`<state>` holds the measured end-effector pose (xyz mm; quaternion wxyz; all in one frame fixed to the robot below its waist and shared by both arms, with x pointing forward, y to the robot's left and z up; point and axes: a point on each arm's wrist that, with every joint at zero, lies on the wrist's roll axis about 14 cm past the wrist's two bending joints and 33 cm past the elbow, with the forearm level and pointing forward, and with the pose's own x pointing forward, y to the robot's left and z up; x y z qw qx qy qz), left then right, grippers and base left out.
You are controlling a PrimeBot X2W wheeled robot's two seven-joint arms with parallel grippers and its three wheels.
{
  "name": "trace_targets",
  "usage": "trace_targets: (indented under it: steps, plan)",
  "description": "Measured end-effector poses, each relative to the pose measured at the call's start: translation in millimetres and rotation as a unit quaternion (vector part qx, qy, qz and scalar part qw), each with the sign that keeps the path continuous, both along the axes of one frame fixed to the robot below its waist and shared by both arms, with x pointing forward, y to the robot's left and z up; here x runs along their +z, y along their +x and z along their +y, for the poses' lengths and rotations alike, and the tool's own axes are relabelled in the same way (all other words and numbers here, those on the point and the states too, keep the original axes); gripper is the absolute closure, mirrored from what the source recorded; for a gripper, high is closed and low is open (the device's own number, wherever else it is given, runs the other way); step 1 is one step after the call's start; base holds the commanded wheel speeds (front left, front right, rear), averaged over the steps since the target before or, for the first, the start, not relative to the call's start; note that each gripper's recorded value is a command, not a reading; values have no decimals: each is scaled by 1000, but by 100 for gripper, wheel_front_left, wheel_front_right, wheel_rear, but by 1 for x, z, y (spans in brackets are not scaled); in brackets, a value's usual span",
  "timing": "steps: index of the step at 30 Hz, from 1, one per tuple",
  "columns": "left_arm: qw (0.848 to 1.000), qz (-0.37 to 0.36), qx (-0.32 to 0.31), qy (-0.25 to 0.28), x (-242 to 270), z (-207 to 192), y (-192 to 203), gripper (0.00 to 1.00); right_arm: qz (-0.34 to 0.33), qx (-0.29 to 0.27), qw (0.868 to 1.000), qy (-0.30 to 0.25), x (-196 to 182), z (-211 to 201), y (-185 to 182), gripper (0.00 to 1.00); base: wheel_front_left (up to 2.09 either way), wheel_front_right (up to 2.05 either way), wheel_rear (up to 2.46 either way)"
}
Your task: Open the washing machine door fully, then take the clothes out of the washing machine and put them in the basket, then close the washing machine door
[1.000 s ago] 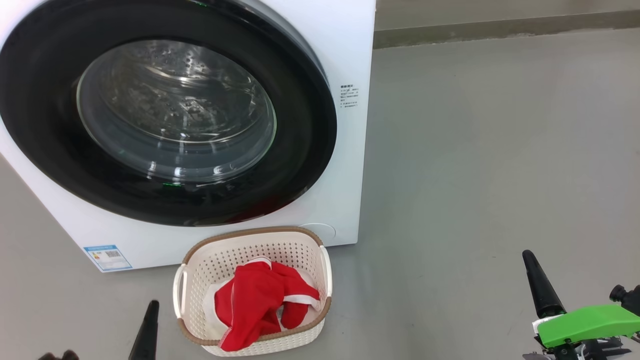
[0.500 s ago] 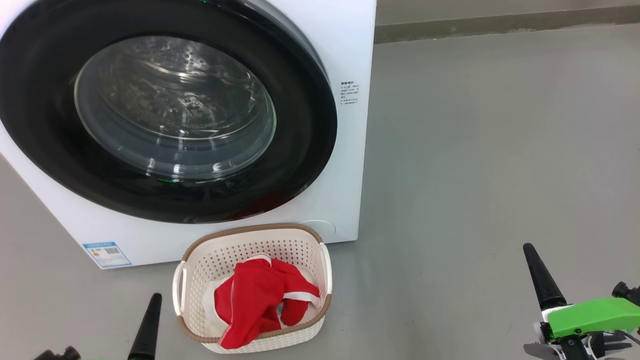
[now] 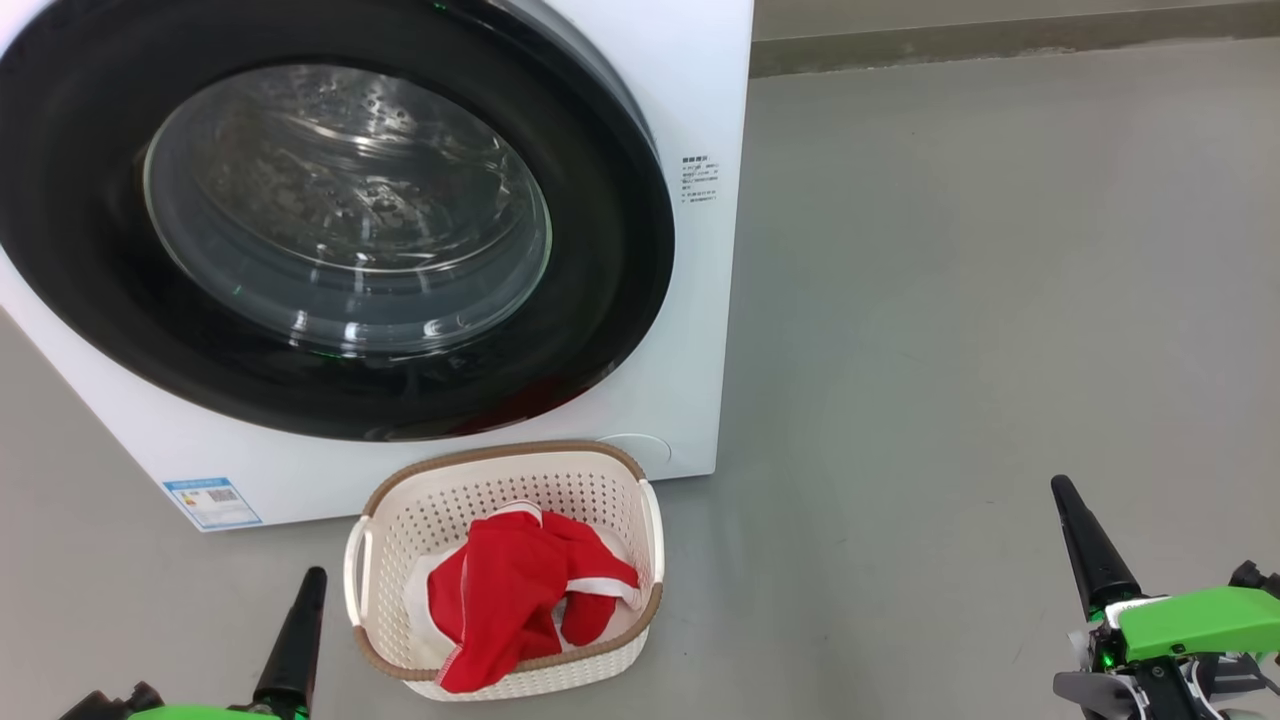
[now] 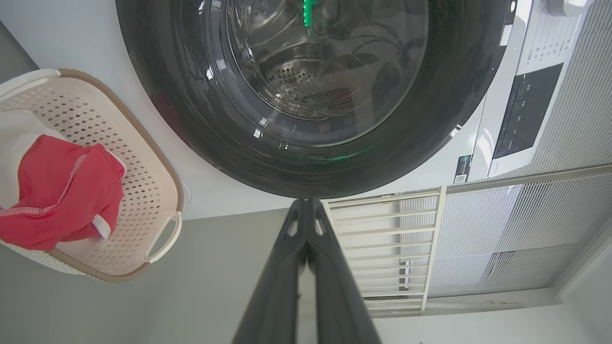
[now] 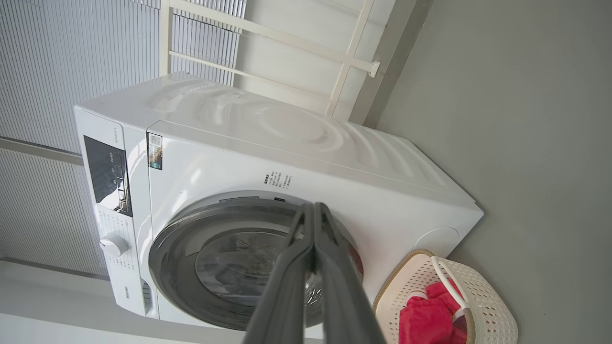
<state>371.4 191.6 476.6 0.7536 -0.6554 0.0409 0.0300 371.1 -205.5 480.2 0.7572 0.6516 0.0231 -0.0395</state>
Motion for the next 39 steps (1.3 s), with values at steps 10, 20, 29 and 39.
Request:
trace_targets:
  steps: [10, 20, 29, 39]
  plan:
    - [999, -4, -3, -45, 2, -2, 3, 100, -2, -2, 999, 53, -1, 0, 1, 100, 0, 0, 0]
    - [997, -10, -3, -71, 5, -4, 6, 100, -11, -4, 997, 80, 4, 0, 5, 100, 0, 0, 0]
    - [997, -10, -3, -71, 5, -4, 6, 100, -11, -4, 997, 80, 4, 0, 5, 100, 0, 0, 0]
    - [997, -10, -3, -71, 5, -4, 6, 100, -11, -4, 997, 80, 4, 0, 5, 100, 0, 0, 0]
